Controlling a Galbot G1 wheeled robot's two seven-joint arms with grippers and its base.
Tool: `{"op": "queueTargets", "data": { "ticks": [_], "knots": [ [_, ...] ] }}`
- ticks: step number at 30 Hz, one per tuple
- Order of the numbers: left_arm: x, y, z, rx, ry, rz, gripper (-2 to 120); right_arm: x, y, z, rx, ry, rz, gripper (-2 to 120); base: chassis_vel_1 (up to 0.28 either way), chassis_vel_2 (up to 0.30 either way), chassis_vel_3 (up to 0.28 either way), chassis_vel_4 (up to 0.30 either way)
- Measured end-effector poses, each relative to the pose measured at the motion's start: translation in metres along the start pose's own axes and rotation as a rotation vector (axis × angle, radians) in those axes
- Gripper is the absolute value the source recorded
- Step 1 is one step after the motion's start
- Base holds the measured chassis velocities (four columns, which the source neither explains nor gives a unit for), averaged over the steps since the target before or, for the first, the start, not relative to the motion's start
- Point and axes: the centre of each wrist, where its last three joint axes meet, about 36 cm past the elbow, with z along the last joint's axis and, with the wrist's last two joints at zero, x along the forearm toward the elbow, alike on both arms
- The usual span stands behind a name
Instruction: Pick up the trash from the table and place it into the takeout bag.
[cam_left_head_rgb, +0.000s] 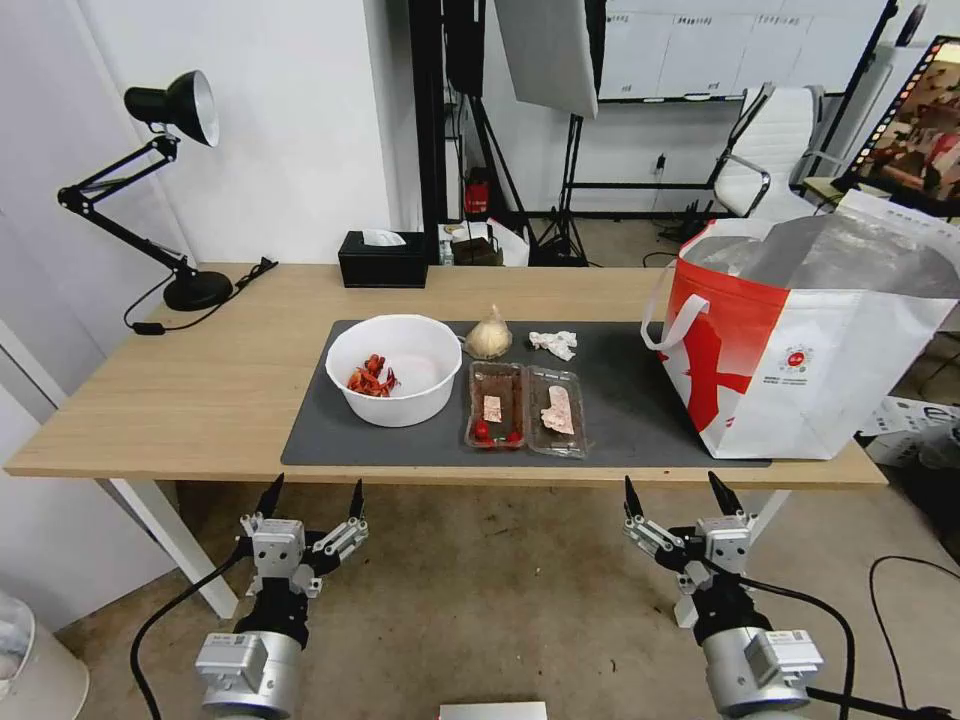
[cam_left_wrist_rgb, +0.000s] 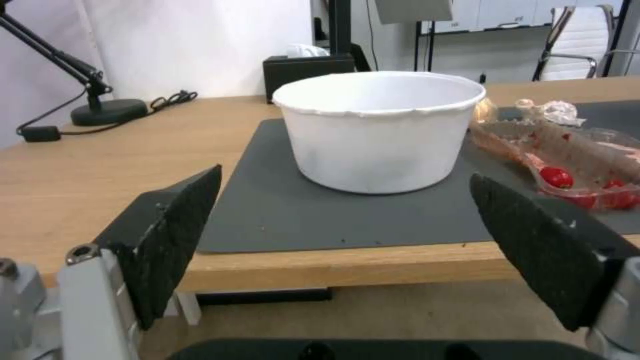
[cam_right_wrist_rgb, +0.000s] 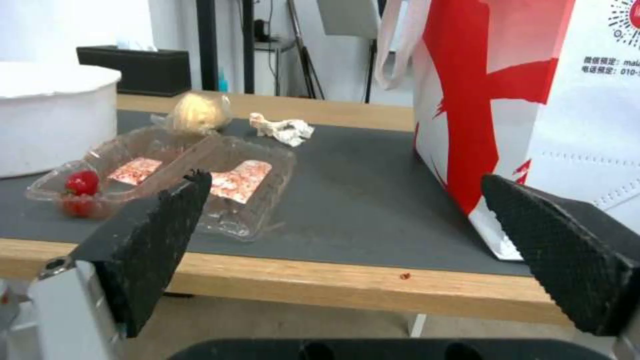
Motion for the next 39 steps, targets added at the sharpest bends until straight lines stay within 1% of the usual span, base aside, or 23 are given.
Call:
{"op": "queueTargets", "data": {
  "ticks": [19,23,24,25,26,30,31,34,35,38,39],
  "knots": [
    [0.0,0.0,0.0,0.0,0.0,0.0,100,0.0,0.0,0.0,0.0,0.0,0.0,100,0.0,0.0,0.0,0.0],
    [-0.003,0.002,-0.002,0.006,-0.003,-0.01,100,-0.001,-0.002,-0.001,-0.003,0.003,-0.006,100,0.0,0.0,0.0,0.0],
    [-0.006,0.004,-0.006,0.009,-0.009,-0.023,100,-0.003,-0.005,-0.003,-0.005,0.007,-0.01,100,0.0,0.0,0.0,0.0],
    [-0.013,0.01,-0.014,0.017,-0.024,-0.047,100,-0.007,-0.011,-0.008,-0.009,0.009,-0.016,100,0.0,0.0,0.0,0.0],
    [-0.013,0.01,-0.014,0.017,-0.024,-0.047,100,-0.007,-0.011,-0.008,-0.009,0.009,-0.016,100,0.0,0.0,0.0,0.0],
    [-0.032,0.024,-0.041,0.043,-0.054,-0.12,100,-0.02,-0.029,-0.024,-0.021,0.024,-0.043,100,0.0,0.0,0.0,0.0],
    [-0.032,0.024,-0.041,0.043,-0.054,-0.12,100,-0.02,-0.029,-0.024,-0.021,0.024,-0.043,100,0.0,0.0,0.0,0.0],
    [-0.046,0.035,-0.067,0.06,-0.074,-0.172,100,-0.03,-0.042,-0.04,-0.024,0.039,-0.069,100,0.0,0.0,0.0,0.0],
    [-0.046,0.035,-0.067,0.06,-0.074,-0.172,100,-0.03,-0.042,-0.04,-0.024,0.039,-0.069,100,0.0,0.0,0.0,0.0],
    [-0.056,0.043,-0.09,0.069,-0.094,-0.213,100,-0.042,-0.056,-0.061,-0.023,0.061,-0.106,100,0.0,0.0,0.0,0.0],
    [-0.056,0.043,-0.09,0.069,-0.094,-0.213,100,-0.042,-0.056,-0.061,-0.023,0.061,-0.106,100,0.0,0.0,0.0,0.0]
  ]
}}
